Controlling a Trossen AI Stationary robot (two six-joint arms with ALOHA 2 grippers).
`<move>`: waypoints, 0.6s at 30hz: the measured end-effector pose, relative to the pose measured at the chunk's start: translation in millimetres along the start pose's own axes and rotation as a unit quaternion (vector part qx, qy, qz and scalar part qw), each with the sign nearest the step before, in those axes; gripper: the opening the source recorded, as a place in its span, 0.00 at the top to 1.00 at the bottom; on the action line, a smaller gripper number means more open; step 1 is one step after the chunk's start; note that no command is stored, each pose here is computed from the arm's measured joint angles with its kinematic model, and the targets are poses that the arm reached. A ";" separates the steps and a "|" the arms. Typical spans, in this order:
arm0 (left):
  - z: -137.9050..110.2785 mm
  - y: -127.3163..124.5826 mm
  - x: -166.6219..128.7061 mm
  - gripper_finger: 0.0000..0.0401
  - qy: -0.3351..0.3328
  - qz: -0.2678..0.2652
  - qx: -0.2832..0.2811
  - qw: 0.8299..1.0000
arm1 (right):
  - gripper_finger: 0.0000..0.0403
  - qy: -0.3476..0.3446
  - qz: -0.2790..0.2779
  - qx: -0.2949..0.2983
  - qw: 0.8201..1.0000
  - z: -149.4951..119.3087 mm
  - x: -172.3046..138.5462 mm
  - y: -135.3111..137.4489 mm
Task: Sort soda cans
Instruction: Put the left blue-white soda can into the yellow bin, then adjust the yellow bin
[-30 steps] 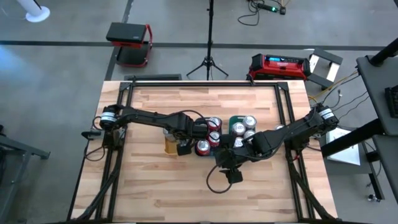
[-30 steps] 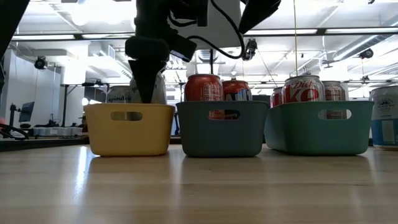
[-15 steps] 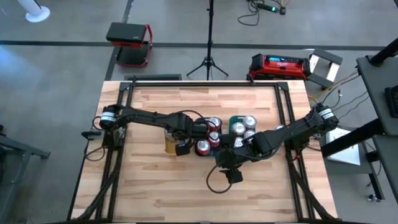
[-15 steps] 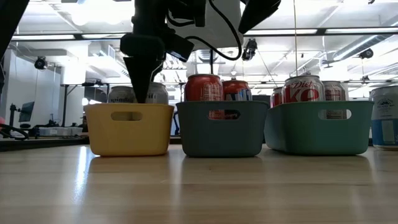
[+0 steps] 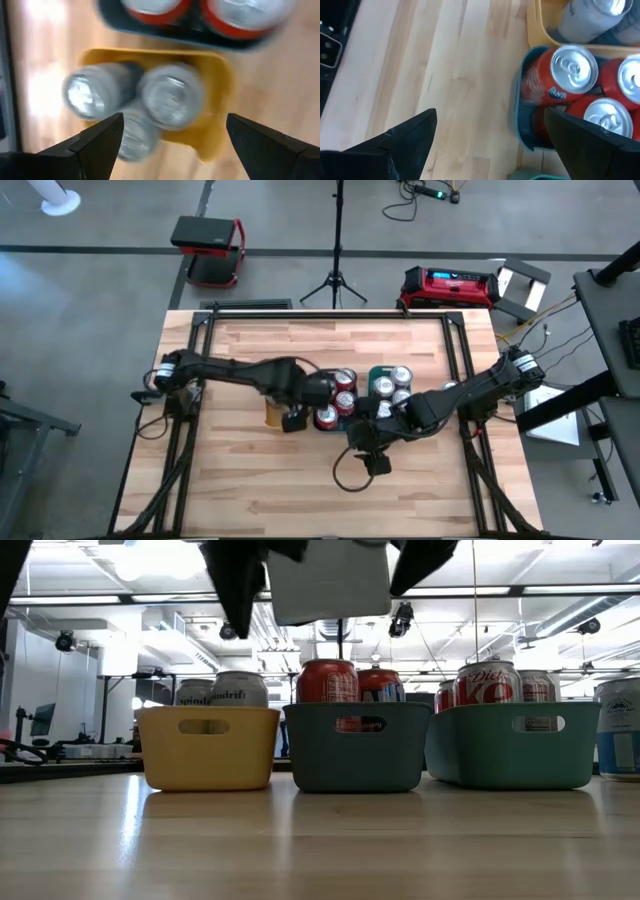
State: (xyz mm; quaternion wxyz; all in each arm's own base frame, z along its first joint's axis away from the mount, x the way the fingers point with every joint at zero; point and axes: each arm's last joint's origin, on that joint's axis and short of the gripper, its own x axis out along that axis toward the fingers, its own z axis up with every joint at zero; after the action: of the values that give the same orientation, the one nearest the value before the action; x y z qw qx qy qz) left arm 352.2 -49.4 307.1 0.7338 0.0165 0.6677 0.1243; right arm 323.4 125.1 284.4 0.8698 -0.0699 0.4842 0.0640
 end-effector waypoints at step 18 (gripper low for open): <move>-63.0 -34.1 68.0 0.36 -0.060 -0.102 0.020 0.993 | 0.10 -0.004 -0.001 -0.004 1.000 -6.1 10.8 0.5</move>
State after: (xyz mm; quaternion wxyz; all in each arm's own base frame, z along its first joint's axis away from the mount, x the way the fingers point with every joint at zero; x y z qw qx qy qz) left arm 300.9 -77.4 227.4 0.7808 -0.0290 0.6232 0.0344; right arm 323.8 124.9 272.0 0.8713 -0.0734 0.4807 0.0656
